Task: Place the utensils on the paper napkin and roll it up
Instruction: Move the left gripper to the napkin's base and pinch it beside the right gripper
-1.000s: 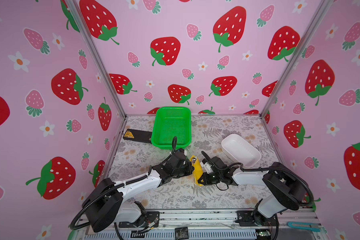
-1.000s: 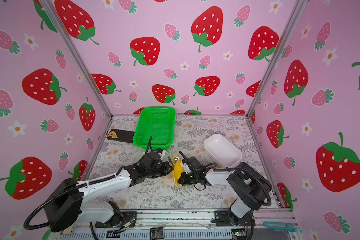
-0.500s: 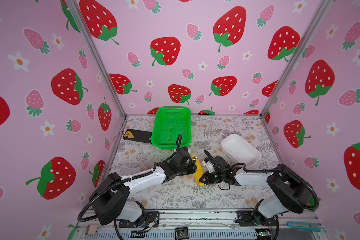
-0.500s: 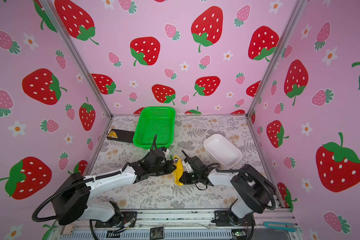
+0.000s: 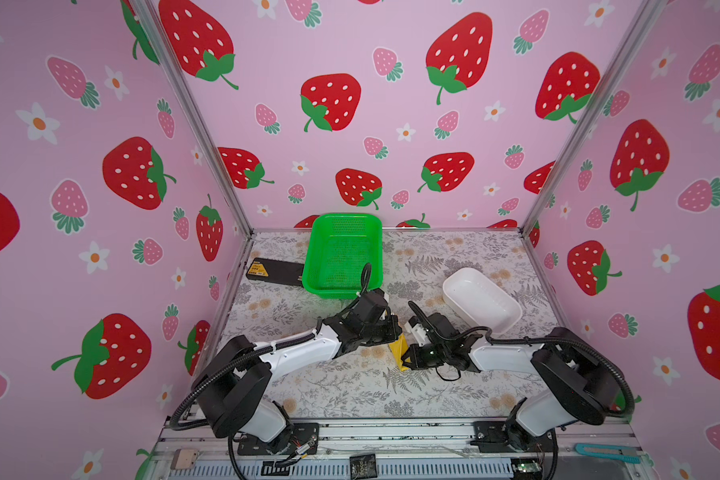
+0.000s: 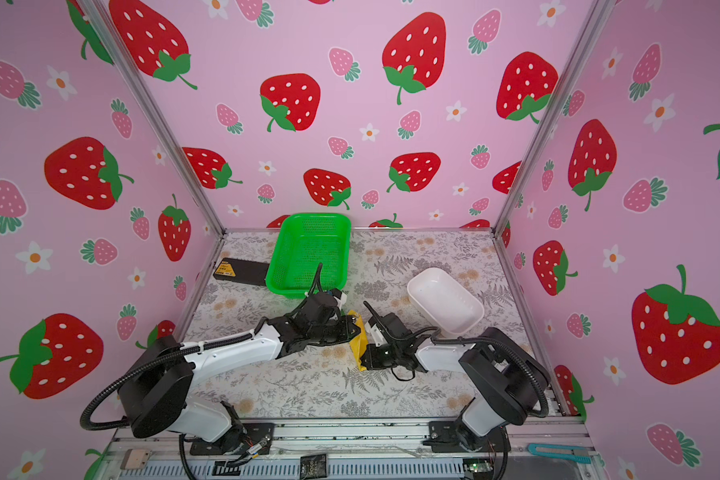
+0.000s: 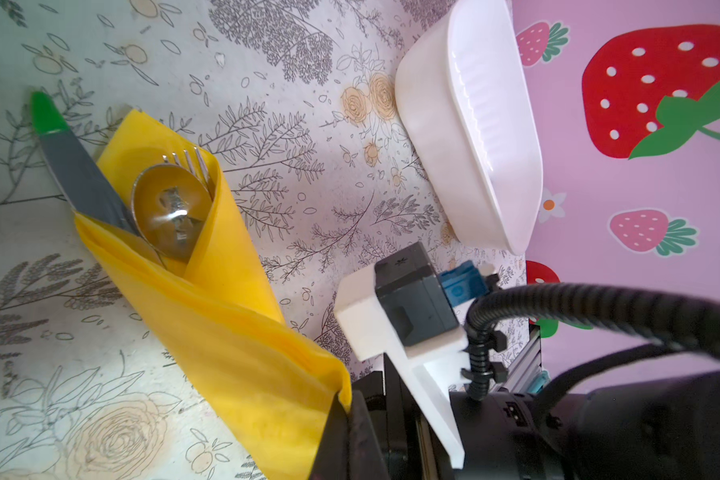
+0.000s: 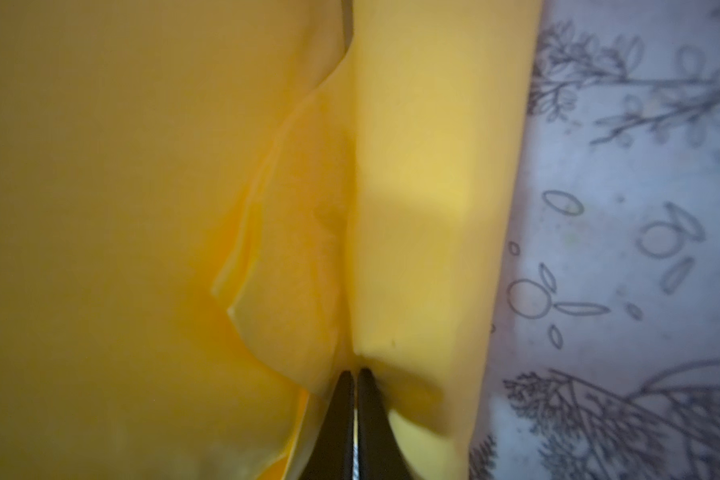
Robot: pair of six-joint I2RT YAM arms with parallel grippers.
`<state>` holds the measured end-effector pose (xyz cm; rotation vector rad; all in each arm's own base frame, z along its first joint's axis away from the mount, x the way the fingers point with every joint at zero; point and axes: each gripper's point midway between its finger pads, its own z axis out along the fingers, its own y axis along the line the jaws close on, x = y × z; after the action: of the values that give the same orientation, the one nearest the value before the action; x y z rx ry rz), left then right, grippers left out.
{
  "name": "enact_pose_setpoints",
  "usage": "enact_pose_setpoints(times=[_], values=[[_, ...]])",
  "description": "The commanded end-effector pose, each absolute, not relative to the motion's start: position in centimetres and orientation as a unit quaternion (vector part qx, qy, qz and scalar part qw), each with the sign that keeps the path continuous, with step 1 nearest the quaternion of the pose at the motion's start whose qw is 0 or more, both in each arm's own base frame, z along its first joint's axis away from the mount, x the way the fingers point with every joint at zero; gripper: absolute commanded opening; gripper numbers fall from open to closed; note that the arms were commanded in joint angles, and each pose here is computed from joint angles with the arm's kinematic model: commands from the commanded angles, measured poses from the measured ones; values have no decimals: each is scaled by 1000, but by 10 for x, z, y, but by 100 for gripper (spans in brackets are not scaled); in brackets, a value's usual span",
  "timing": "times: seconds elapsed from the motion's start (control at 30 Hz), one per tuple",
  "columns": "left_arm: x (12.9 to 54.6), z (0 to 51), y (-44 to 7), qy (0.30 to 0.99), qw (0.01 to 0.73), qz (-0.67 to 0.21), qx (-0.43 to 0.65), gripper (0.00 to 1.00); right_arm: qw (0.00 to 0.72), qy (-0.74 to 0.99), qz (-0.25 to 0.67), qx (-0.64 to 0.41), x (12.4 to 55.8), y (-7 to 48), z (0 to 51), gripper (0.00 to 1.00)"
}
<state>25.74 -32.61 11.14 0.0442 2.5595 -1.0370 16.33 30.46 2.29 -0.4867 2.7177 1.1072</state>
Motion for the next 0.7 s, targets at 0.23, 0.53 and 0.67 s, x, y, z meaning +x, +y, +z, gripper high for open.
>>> enact_pose_setpoints(times=[0.23, 0.53, 0.67], values=[[263, 127, -346, 902, 197, -382, 29, 0, 84, 911, 367, -165, 162, 299, 22, 9], [264, 125, -340, 905, 201, -373, 21, 0, 107, 909, 370, -157, 167, 293, 34, 10], [265, 126, -342, 905, 202, -374, 21, 0, 111, 915, 360, -147, 169, 285, 28, 10]])
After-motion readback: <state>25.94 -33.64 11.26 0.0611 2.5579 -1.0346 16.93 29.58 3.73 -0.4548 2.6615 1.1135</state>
